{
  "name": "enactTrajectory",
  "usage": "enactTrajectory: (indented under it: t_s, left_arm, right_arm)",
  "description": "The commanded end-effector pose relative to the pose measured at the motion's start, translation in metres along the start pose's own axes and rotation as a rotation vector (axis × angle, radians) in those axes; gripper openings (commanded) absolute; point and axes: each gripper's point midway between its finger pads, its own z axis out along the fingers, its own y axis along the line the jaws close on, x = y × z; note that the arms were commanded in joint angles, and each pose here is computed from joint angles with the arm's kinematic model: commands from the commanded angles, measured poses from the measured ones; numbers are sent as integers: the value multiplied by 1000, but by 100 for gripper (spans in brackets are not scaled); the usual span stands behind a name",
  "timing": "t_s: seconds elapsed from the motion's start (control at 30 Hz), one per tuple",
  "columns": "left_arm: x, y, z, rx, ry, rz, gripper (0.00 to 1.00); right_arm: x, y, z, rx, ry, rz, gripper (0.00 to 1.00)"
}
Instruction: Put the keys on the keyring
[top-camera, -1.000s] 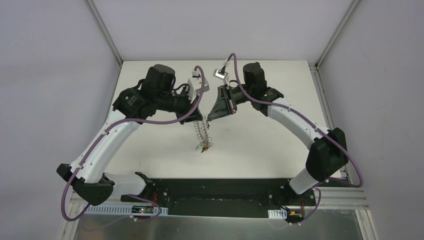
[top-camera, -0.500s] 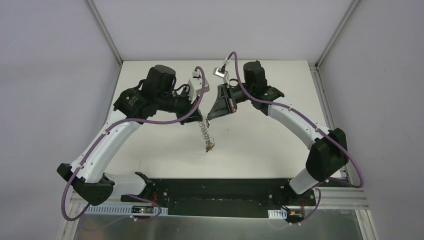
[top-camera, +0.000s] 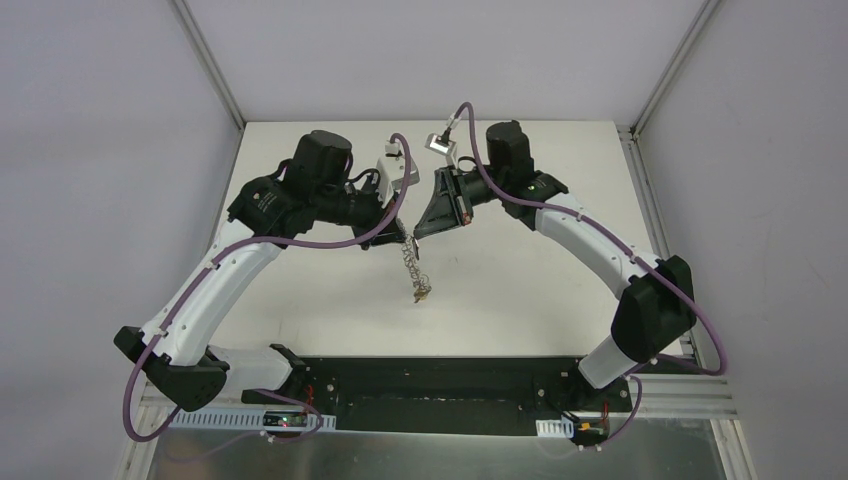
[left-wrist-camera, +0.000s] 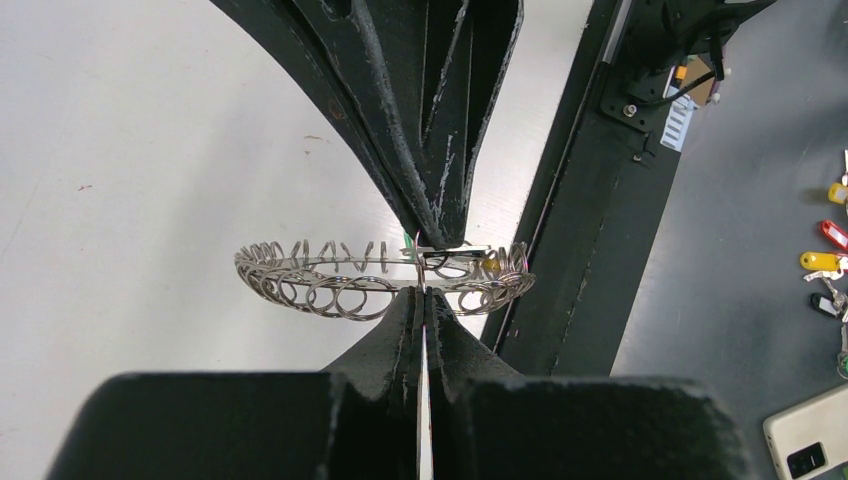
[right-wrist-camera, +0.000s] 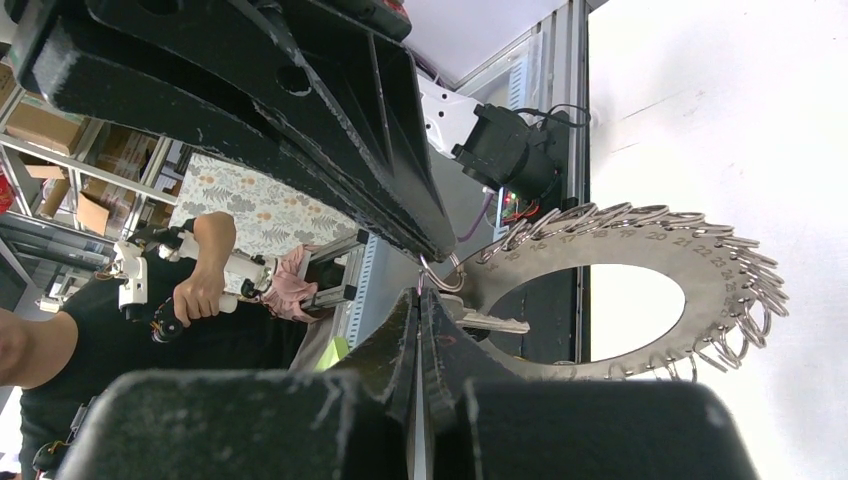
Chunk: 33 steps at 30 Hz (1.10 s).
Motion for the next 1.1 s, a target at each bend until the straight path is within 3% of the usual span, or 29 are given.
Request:
enactTrajectory:
  t_s: [0.0, 1.07]
  left_arm:
    - [-15, -6, -8, 17, -70, 34, 0]
    - [-14, -7, -11, 10, -74, 41, 0]
  right_arm:
    - [-7, 5, 4, -13, 1, -41, 0]
    - [0, -4, 5, 13, 17, -39, 0]
